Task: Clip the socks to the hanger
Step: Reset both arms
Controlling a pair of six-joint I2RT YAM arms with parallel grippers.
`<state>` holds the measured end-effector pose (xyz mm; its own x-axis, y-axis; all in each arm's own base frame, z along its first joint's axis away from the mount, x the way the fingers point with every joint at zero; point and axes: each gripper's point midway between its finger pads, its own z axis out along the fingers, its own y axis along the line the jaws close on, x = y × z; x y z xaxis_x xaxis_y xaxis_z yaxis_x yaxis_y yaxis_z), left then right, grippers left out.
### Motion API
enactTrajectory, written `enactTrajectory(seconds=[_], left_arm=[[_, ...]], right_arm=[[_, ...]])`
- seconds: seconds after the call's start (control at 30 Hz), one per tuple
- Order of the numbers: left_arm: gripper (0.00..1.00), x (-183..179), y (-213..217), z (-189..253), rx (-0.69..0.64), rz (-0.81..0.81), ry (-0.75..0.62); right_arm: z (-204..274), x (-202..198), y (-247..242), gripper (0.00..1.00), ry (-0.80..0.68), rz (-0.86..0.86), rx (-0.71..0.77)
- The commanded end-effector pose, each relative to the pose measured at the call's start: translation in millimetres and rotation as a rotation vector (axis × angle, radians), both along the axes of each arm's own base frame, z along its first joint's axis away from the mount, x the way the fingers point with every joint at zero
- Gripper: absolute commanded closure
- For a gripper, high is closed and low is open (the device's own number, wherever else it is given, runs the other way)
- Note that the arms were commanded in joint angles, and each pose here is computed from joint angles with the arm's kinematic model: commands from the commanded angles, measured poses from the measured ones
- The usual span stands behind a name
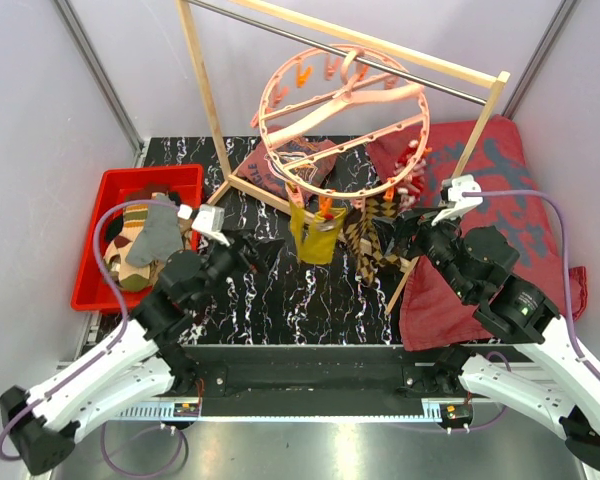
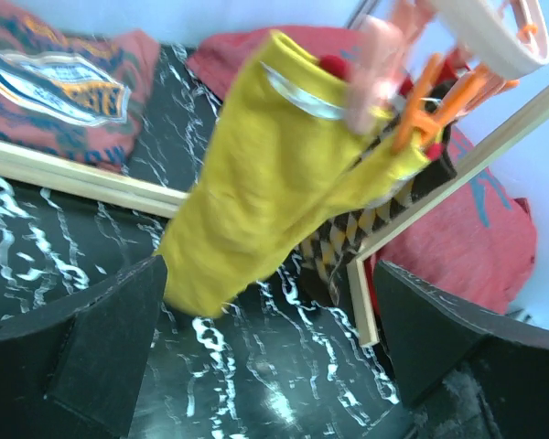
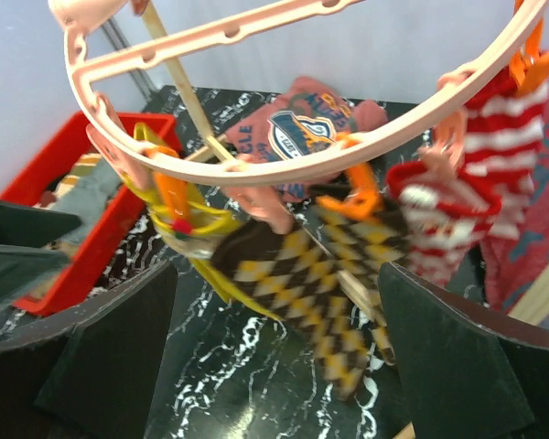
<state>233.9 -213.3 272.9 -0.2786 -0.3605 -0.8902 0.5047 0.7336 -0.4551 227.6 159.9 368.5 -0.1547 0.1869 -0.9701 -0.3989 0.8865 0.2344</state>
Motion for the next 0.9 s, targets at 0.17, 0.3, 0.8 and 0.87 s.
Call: enactTrajectory(seconds=[0.17,0.3,0.8,0.87], left_arm=[[0.01,2,66,22,0.166,0.234,-0.088],[0.01,6,102,7,0.295,0.371,-0.014],[0.01,-31,198,55,0.290,0.676,-0.107],[0.01,-36,206,59,0.272,0.700,-0.119]], right_arm=[[10,1,-29,0.00,-0.023,-0.112,-0.067],[7,3,-50,0.00,-0.006,-0.211,-0.106],[2,0,-109,0.00,0.027,-0.492,-0.198],[2,1,-109,0.00,0.029,-0.498,-0.191]])
